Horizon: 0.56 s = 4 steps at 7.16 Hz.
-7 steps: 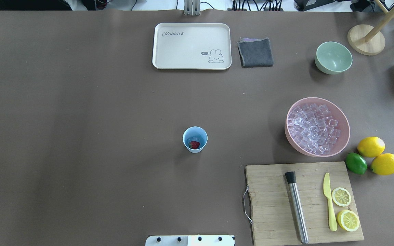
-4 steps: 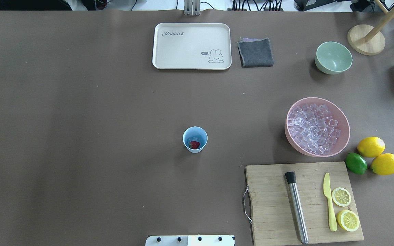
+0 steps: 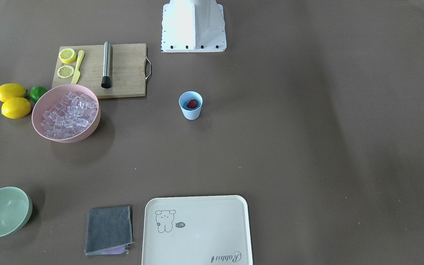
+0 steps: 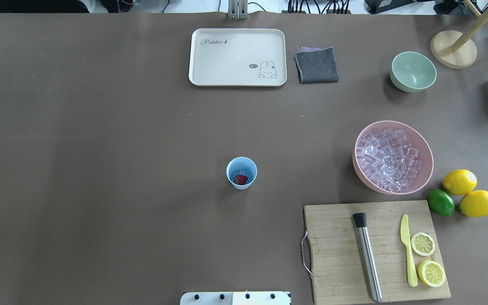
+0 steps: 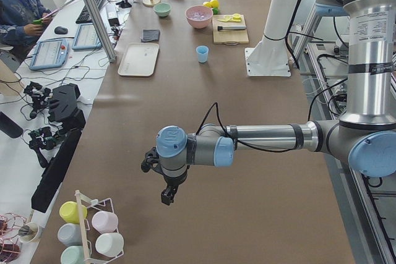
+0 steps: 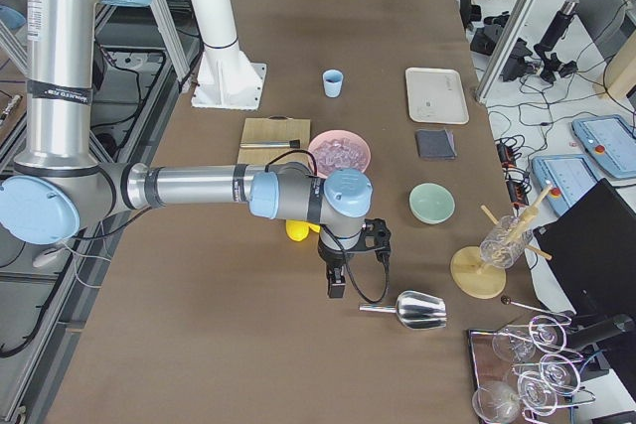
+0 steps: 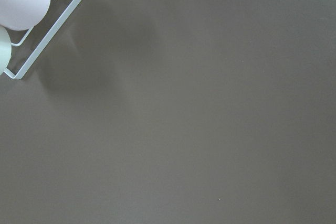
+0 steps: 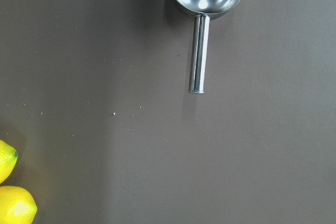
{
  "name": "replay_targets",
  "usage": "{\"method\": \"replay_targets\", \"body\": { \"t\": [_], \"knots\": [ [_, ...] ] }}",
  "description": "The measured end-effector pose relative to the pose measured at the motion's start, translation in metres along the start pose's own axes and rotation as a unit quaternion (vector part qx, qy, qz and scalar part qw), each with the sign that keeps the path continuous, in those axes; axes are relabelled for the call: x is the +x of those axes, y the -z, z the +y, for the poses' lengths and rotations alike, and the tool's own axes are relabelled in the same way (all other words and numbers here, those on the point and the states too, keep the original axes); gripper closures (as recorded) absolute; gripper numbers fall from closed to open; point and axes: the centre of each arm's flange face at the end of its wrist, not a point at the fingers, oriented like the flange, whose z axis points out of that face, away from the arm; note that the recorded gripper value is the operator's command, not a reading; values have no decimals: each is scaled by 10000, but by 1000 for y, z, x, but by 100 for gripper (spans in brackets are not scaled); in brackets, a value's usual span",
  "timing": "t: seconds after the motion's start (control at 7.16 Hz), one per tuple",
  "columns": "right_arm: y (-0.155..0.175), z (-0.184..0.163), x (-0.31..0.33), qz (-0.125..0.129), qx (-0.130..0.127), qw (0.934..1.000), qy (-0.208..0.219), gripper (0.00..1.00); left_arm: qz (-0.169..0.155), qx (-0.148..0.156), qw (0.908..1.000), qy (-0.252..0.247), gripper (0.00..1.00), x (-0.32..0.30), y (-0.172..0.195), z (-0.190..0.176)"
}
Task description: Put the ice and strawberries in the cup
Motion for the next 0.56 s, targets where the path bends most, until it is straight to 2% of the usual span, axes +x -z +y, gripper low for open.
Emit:
{"method": "replay_targets", "body": {
  "t": [0.56],
  "knots": [
    [0,-3,-3,3,5,10000,46,0,15,-49,10000,52,2,-2,-5,9]
  ]
}}
